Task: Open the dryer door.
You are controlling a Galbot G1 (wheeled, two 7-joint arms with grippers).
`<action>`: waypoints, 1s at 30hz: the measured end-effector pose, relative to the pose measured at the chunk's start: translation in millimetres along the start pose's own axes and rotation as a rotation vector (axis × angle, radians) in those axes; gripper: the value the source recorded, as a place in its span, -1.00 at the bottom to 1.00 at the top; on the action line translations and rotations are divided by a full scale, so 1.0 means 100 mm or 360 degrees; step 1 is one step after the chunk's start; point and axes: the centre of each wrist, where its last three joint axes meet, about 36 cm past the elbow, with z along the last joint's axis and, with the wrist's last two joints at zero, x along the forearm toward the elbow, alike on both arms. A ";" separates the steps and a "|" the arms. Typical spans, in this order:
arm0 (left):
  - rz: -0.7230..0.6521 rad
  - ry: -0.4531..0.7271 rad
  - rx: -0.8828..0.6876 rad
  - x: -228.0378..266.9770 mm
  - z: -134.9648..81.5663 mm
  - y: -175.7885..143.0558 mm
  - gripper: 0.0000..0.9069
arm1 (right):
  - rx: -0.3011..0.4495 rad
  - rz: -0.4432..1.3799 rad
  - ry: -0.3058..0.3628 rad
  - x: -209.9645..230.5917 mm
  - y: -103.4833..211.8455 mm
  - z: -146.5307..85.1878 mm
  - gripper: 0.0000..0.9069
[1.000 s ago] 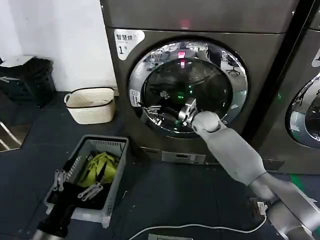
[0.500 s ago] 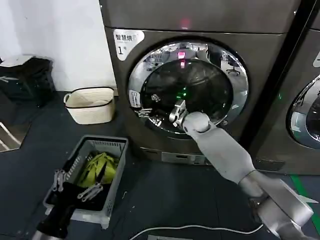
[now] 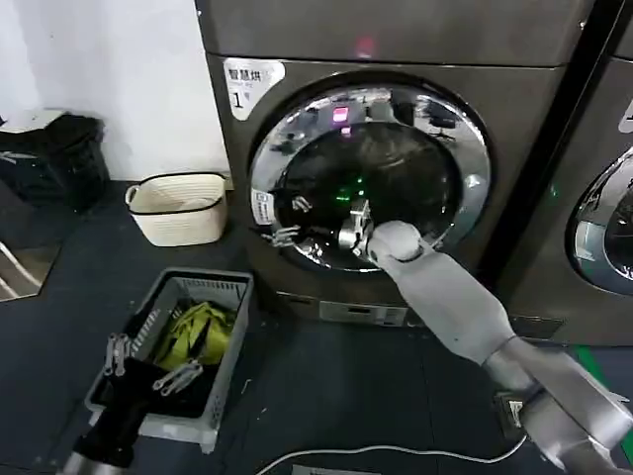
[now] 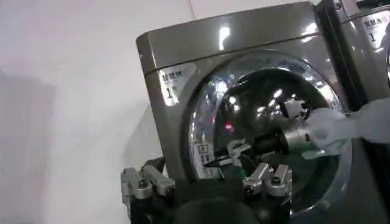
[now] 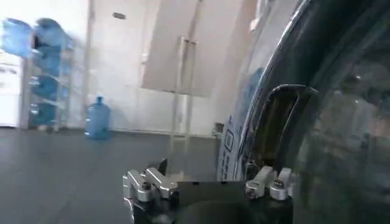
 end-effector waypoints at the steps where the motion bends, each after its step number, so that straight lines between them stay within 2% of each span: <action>1: -0.0004 0.0001 0.0008 -0.01 0.01 0.02 1.00 | -0.0004 -0.0025 0.0004 0.04 0.01 -0.01 1.00; 8: 0.0001 0.0002 0.0064 -0.08 0.13 0.23 1.00 | -0.0028 -0.0191 0.0005 0.30 0.15 -0.12 1.00; 21: 0.0078 0.0034 0.0067 -0.45 0.35 0.62 1.00 | 0.0044 -0.0460 -0.0020 0.72 0.56 -0.43 1.00; 30: 0.0137 0.0004 -0.0008 -0.82 0.46 0.87 1.00 | 0.0057 -0.0606 -0.0049 1.10 0.81 -0.46 1.00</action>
